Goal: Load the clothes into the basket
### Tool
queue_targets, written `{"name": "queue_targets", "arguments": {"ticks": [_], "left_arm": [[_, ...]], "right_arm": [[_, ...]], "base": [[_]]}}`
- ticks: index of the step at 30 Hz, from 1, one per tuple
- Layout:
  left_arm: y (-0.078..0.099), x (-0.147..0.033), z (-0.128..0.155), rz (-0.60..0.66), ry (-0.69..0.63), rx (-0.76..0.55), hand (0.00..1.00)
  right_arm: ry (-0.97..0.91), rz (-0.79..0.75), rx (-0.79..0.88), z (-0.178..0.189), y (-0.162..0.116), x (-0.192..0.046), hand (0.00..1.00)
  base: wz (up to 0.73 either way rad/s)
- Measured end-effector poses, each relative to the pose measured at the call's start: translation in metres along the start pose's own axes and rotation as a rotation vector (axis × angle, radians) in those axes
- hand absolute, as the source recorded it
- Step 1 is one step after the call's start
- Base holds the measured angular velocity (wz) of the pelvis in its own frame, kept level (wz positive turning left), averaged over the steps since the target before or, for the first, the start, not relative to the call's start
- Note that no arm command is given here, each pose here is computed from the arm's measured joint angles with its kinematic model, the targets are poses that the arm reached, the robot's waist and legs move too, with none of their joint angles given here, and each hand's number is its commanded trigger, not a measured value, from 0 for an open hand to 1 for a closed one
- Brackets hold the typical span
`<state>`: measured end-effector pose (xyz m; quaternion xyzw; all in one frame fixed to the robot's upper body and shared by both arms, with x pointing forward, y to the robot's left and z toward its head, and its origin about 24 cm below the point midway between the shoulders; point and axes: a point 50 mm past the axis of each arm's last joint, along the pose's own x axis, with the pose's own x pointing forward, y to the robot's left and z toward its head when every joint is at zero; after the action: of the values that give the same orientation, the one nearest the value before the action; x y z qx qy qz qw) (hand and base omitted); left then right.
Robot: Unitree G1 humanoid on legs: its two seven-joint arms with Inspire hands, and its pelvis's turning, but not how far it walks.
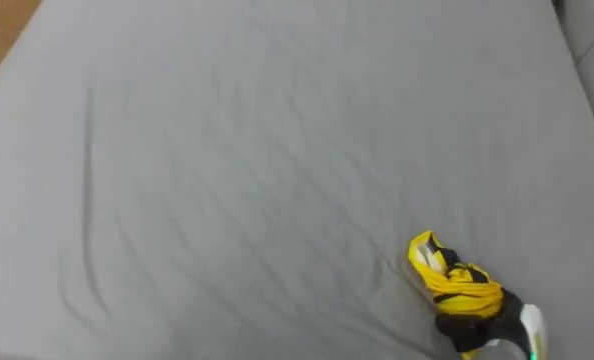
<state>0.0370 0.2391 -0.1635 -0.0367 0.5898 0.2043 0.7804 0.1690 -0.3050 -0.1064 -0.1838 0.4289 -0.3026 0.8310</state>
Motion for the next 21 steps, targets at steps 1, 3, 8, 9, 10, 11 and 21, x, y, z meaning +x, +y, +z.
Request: {"name": "queue_targets", "arguments": {"ticks": [1,3,8,9,10,11,21], "left_arm": [[0.000,0.000,-0.001,0.000,0.009,0.001,0.00],[0.001,0.000,-0.001,0.001,0.014,0.001,0.00],[0.006,0.001,0.004,0.014,0.001,0.029,0.00],[0.006,0.001,0.005,0.014,-0.001,0.030,0.00],[0.006,0.001,0.005,0.014,-0.006,0.029,0.00],[0.006,0.001,0.006,0.016,-0.016,0.031,0.00],[0.003,-0.001,0.023,0.007,-0.104,0.018,0.00]], "right_arm": [[0.009,-0.024,0.019,0.003,-0.006,0.003,1.00],[0.017,-0.060,0.045,0.006,-0.015,0.006,1.00],[0.040,-0.096,0.142,0.011,-0.025,0.009,1.00],[0.045,-0.091,0.157,0.011,-0.024,0.009,1.00],[0.050,-0.084,0.179,0.010,-0.023,0.009,1.00],[0.047,-0.071,0.189,0.008,-0.023,0.008,1.00],[-0.112,0.057,0.237,0.008,-0.016,-0.013,1.00]], "base": [[0.06],[0.00],[0.01],[-0.18],[-0.23],[-0.18],[-0.21]]}}
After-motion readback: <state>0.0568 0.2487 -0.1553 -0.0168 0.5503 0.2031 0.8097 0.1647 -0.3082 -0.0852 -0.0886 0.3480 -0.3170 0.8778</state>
